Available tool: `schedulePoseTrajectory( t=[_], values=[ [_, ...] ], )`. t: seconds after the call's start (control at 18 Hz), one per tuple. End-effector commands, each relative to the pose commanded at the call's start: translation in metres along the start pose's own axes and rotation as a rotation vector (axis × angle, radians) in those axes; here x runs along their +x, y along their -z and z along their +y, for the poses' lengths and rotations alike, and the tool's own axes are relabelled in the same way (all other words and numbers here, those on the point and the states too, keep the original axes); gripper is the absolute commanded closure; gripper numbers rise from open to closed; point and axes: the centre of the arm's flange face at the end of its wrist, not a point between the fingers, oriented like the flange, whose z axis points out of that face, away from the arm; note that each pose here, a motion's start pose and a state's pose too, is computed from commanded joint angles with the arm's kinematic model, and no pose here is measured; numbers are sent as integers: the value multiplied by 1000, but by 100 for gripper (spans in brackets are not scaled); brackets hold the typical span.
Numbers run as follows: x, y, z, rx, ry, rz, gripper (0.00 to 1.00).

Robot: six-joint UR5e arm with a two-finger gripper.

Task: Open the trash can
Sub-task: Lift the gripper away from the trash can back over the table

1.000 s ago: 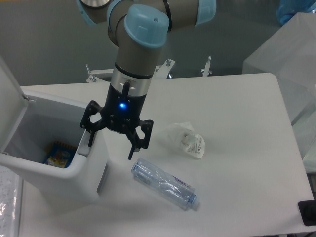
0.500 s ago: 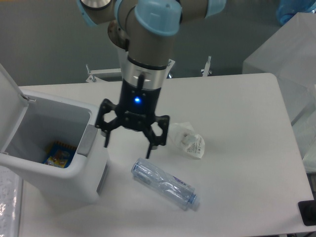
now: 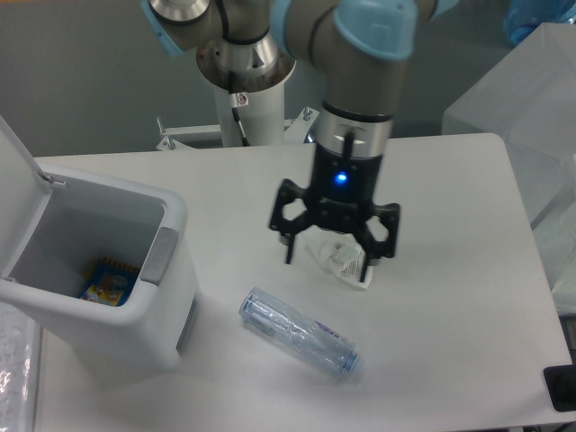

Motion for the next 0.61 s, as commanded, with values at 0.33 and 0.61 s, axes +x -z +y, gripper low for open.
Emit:
schedulePoseTrajectory(
  t=[0.33,0.61],
  values=[
    [-47,-48,52,-282,-160,3,0],
    [-51,-47,60,-353,-208,88,0]
  ],
)
